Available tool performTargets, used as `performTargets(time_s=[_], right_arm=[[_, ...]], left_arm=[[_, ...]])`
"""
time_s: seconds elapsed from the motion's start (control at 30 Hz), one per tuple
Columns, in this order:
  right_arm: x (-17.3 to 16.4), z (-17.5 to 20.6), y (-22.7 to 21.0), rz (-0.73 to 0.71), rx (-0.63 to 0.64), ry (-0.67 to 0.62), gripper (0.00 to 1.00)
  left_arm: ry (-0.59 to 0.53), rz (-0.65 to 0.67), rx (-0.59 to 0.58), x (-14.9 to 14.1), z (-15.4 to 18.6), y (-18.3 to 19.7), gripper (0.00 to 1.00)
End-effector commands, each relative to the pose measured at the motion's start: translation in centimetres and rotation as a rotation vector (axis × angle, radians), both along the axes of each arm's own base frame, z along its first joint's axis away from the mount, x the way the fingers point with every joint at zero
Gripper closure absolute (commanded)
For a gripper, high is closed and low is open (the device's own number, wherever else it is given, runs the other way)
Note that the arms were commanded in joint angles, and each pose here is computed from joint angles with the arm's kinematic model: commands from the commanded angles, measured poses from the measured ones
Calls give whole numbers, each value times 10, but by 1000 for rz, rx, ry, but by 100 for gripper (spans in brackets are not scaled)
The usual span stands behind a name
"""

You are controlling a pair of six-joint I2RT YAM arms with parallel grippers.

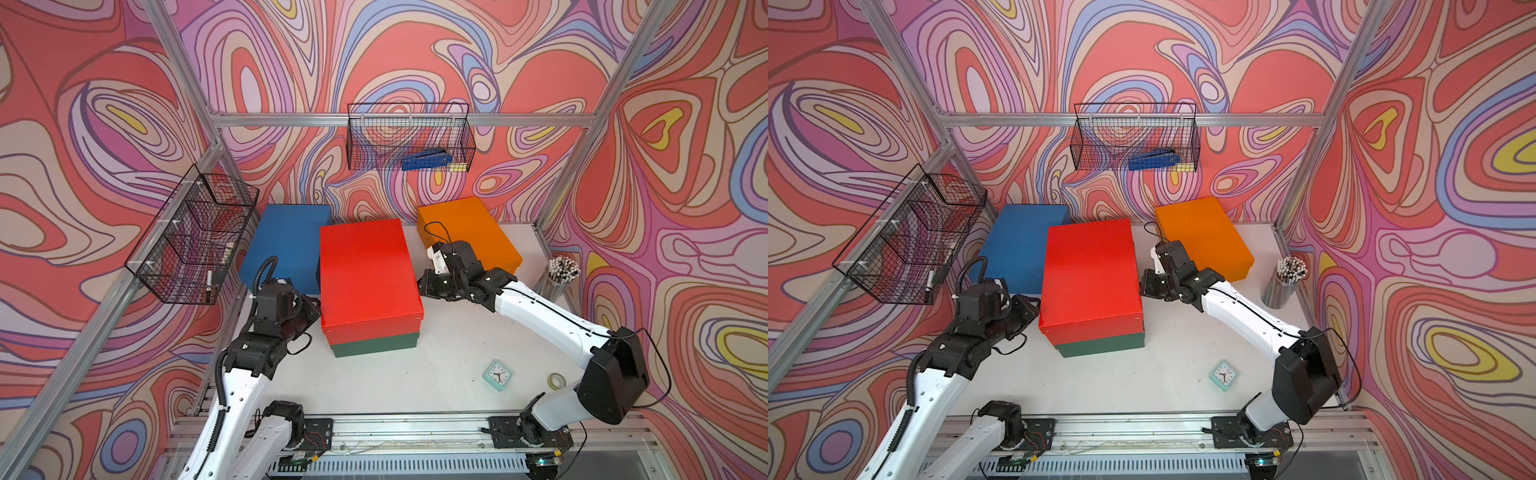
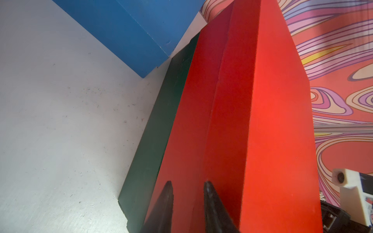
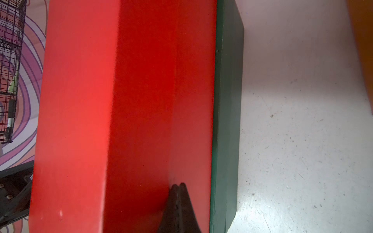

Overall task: Stack the shoeboxes
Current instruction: Adjust the shoebox.

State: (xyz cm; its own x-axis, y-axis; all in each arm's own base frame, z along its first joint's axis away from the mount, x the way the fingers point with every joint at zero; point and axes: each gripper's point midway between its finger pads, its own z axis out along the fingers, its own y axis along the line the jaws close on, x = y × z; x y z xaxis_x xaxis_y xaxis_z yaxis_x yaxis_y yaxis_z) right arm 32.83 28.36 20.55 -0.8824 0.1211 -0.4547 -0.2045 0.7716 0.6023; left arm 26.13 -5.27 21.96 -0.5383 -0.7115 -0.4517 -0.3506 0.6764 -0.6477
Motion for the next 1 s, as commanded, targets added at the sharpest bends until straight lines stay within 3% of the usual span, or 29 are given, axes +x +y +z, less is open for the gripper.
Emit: performTargets(time_s=[0.0,0.27,0.43,0.63,0.83,0.97], right_arm=[[-14,13,15,62,54,-15,100],[-13,19,12,51,46,-30,100],[-13,23,6,36,23,-47,100],[-7,33,-8,7,-32,-94,100],[6,40,-35,-52,-57,-116,100],[16,40,-57,-91,-50,-107,100]], left_arm=[[20,-21,41,-4,-4,1,66],[20,-29,86,7,4,3,46],[-10,-22,114,12,21,6,45],[-106,-17,157,15,72,11,45],[-152,-135,118,28,114,-13,50],[-166,-200,151,43,134,-36,50]])
